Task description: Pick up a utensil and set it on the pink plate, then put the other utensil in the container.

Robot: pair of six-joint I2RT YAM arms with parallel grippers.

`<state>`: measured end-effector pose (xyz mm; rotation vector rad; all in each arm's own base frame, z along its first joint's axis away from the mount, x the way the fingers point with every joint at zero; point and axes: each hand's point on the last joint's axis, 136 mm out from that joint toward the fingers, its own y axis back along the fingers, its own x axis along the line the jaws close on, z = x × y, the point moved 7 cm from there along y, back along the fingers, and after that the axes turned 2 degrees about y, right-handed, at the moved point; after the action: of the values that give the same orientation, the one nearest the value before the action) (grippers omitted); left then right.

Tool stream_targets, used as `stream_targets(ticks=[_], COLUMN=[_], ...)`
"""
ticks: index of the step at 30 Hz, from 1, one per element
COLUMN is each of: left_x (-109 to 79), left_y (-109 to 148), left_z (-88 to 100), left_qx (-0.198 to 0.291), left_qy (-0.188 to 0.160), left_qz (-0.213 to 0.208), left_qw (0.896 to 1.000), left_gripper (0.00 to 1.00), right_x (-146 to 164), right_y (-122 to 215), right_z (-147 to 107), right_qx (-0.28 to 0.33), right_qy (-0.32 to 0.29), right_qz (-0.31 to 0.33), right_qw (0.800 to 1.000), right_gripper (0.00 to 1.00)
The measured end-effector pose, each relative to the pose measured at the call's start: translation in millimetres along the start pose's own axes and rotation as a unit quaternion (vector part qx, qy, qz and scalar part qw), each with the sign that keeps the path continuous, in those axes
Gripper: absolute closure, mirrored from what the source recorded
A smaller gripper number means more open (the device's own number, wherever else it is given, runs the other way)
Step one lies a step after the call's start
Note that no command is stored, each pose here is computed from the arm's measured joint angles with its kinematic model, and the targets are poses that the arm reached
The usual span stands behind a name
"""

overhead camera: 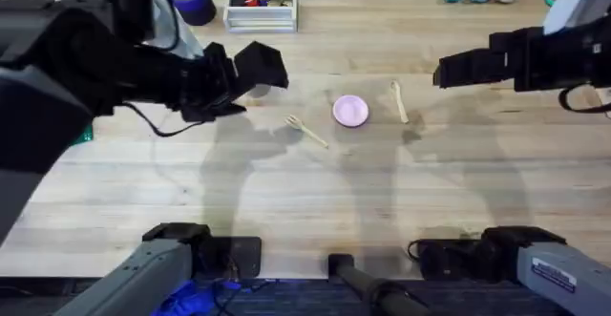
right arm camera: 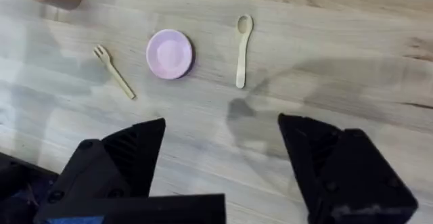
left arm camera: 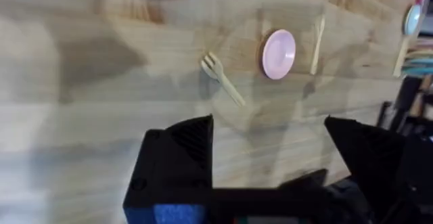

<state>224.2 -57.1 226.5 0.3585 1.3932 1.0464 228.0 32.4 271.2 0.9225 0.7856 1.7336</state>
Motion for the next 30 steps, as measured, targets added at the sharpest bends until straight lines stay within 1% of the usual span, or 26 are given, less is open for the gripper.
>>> stream_targets(ticks=[2,3,6,9,12,14,17,19,22,26,30], left_x=[-2.4,-4.9,-15.7,-23.8,-26.8,-26.6,-25.5,-25.4,-24.6,-23.8,-26.6], left_y=[-7,-11,-26,-41,-51,-56,-60,-63,-71,-84,-94], left_z=[-2.0,-3.2,-8.8,-17.7,-25.1,-25.5,-26.4,-28.2,-31.8,-32.5,-29.0], left_qx=[0.014,0.02,0.035,0.048,0.054,0.049,0.041,0.04,0.042,0.046,0.043], left_qy=[0.045,0.059,0.091,0.125,0.175,0.209,0.244,0.257,0.268,0.273,0.268], left_qz=[0.004,0.006,0.015,0.039,0.065,0.077,0.092,0.103,0.122,0.148,0.177], left_qw=[0.999,0.998,0.995,0.99,0.981,0.974,0.965,0.96,0.955,0.949,0.946], left_gripper=[0.004,0.004,0.002,0.002,0.003,0.002,0.002,0.002,0.002,0.002,0.002], right_x=[0,0,0,0,0,0,0,0,0,0,0], right_y=[0,0,0,0,0,0,0,0,0,0,0], right_z=[0,0,0,0,0,0,0,0,0,0,0], right_qx=[0.0,0.0,0.0,0.0,0.0,0.0,0.0,0.0,0.0,0.0,0.0], right_qy=[0.0,0.0,0.0,0.0,0.0,0.0,0.0,0.0,0.0,0.0,0.0], right_qz=[0.0,0.0,0.0,0.0,0.0,0.0,0.0,0.0,0.0,0.0,0.0], right_qw=[1.0,1.0,1.0,1.0,1.0,1.0,1.0,1.0,1.0,1.0,1.0], right_gripper=[0.009,0.009,0.009,0.009,0.009,0.009,0.009,0.009,0.009,0.009,0.009])
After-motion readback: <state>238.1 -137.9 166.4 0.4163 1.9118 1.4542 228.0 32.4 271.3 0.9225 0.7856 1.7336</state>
